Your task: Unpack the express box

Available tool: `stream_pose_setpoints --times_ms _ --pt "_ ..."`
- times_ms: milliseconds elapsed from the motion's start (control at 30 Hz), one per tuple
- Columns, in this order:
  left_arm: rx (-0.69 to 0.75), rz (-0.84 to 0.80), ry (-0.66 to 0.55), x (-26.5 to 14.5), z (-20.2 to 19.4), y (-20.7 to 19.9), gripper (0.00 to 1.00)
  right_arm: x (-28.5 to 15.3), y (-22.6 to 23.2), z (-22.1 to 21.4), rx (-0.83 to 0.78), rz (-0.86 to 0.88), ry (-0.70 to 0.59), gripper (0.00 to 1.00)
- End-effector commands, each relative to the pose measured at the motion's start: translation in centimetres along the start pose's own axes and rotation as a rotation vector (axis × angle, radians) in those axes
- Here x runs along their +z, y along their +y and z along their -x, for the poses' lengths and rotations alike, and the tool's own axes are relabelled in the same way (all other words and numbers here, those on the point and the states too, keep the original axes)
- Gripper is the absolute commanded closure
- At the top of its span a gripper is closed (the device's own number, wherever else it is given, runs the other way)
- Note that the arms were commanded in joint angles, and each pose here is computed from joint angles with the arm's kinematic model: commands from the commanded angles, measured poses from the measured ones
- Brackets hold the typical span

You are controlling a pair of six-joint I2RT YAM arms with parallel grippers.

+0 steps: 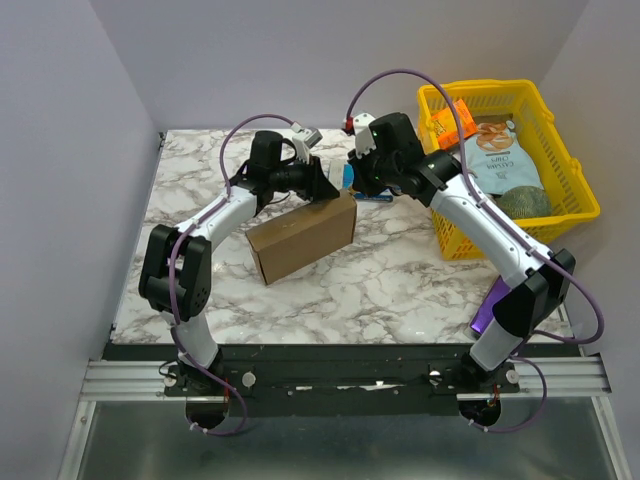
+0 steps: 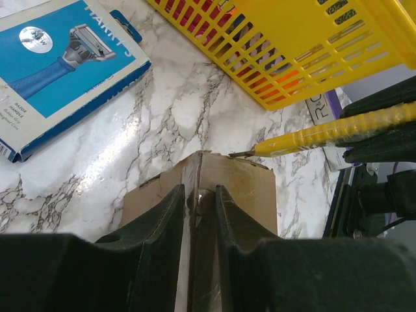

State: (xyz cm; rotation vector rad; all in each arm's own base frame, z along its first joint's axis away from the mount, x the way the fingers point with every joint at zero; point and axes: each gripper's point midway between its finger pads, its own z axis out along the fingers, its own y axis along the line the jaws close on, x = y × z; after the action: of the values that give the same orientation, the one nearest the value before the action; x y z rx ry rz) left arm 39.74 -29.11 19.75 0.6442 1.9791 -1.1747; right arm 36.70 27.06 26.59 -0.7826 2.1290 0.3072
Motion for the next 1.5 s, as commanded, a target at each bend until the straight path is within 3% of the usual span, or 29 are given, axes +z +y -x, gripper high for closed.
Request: stream_pose_setpoints --times_ms 0,100,367,633,800,1033,1467 --pt "-0.139 0.161 0.216 0.4 -8.5 4.3 0.69 -1.9 1.5 -2.1 0.031 0.038 0.076 1.00" --pt "-0.146 0.158 0.225 0.7 -8.8 4.2 0.72 -2.0 1.4 -2.5 0.039 0.032 0.091 1.00" --pt "-0.152 0.168 0.230 0.8 -9.0 4.4 1.00 -2.7 1.1 -2.8 0.088 -0.003 0.132 0.99" --pt "-0.162 0.163 0.223 0.9 -9.0 4.4 1.00 -3.8 1.0 -3.4 0.085 -0.012 0.164 0.99" --pt "-0.160 0.155 0.224 0.9 -9.2 4.1 1.00 -4.7 -1.2 -0.2 0.092 -0.126 0.061 1.00" --pt "-0.156 0.145 0.229 1.2 -9.3 3.6 1.00 -3.0 -1.9 4.2 0.107 -0.155 -0.059 1.00" --pt "-0.150 0.148 0.232 1.1 -9.4 3.5 1.00 0.0 -1.1 3.1 0.091 -0.119 0.004 1.00"
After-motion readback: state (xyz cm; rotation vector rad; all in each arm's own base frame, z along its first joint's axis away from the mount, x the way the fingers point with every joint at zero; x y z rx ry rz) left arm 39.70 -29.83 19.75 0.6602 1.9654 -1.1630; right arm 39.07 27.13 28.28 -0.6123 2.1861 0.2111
